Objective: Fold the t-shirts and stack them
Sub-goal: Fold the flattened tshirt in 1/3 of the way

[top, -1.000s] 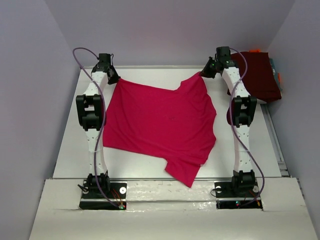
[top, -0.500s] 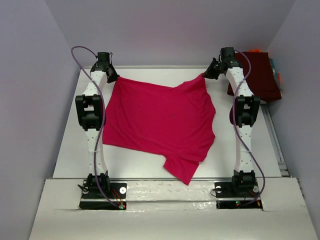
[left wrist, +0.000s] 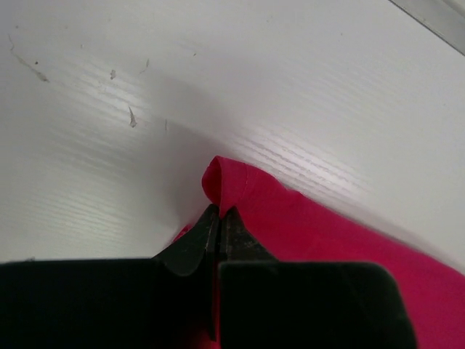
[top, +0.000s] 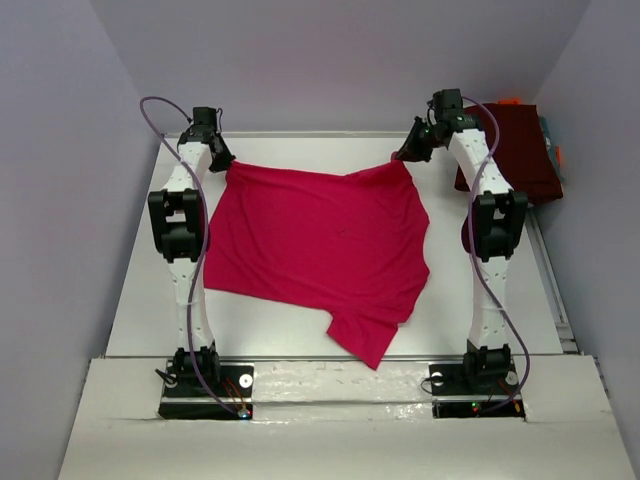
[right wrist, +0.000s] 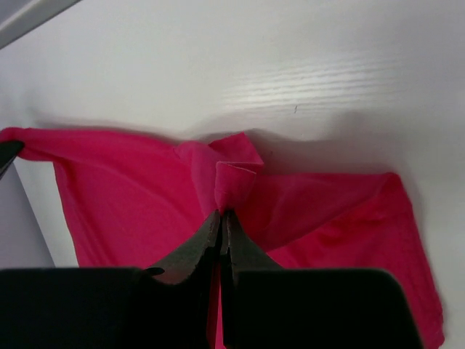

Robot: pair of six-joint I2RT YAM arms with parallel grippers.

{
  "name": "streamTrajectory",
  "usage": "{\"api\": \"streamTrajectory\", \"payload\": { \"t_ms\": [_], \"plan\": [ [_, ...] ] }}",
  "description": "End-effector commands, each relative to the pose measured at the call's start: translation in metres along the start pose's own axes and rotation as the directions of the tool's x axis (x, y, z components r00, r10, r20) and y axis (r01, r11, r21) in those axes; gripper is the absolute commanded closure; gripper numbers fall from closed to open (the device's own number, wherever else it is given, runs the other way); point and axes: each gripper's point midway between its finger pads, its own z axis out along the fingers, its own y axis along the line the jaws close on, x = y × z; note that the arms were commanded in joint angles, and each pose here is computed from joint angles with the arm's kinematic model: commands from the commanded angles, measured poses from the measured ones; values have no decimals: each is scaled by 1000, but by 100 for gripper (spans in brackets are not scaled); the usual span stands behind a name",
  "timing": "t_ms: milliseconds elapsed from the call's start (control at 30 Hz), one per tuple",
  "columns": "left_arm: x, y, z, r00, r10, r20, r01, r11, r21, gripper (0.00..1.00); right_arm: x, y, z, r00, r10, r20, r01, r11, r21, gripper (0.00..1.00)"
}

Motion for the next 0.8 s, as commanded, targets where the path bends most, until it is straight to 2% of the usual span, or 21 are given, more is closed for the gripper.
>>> {"api": "streamTrajectory", "payload": {
  "t_ms": [0, 167, 400, 767],
  "plan": [
    [-24, 0, -52, 999, -8, 52, 9, 1000, -12, 94, 21, 26, -43, 998, -50, -29, 50, 999, -16, 93],
    [-13, -5, -65, 999, -13, 30, 13, 1000, 2, 94, 53, 30, -55, 995, -64, -81, 65, 998, 13, 93],
    [-2, 6, -80, 1000, -19, 8, 19, 999, -38, 94, 84, 16, -72, 990, -35, -133, 42, 998, 52, 93],
    [37, 26, -90, 997, -17, -74, 9, 994, -110, 94, 126, -2, -94, 979, -4, -206, 27, 994, 110, 93]
  ]
}}
